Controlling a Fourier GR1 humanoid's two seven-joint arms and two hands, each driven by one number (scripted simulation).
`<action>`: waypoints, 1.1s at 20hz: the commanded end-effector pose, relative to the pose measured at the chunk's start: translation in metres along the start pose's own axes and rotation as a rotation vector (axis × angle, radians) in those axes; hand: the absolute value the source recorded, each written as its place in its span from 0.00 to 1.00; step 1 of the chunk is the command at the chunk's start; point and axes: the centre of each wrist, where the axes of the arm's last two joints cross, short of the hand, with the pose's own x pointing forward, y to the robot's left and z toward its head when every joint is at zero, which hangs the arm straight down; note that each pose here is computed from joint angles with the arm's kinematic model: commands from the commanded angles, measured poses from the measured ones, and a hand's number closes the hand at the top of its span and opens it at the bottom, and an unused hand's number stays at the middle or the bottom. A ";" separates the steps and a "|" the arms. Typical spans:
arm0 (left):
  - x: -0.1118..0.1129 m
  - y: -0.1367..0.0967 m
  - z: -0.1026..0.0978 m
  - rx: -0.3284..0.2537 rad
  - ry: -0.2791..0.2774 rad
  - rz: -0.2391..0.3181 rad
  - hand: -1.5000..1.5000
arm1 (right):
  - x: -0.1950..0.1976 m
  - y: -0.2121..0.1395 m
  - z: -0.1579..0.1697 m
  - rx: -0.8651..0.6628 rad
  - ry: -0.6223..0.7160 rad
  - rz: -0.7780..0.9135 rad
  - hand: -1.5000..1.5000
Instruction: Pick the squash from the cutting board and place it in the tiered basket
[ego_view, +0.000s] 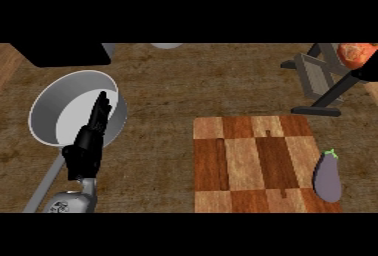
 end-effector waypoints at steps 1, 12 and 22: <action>-0.004 0.002 0.000 -0.018 -0.010 -0.008 0.50 | -0.002 -0.079 0.045 -0.108 0.092 -0.052 1.00; 0.015 -0.014 -0.003 -0.039 -0.054 0.019 0.50 | -0.051 -0.194 0.088 -0.148 0.174 -0.274 1.00; 0.011 -0.019 0.002 -0.065 -0.064 0.011 0.50 | -0.049 -0.191 0.039 -0.154 0.196 -0.420 1.00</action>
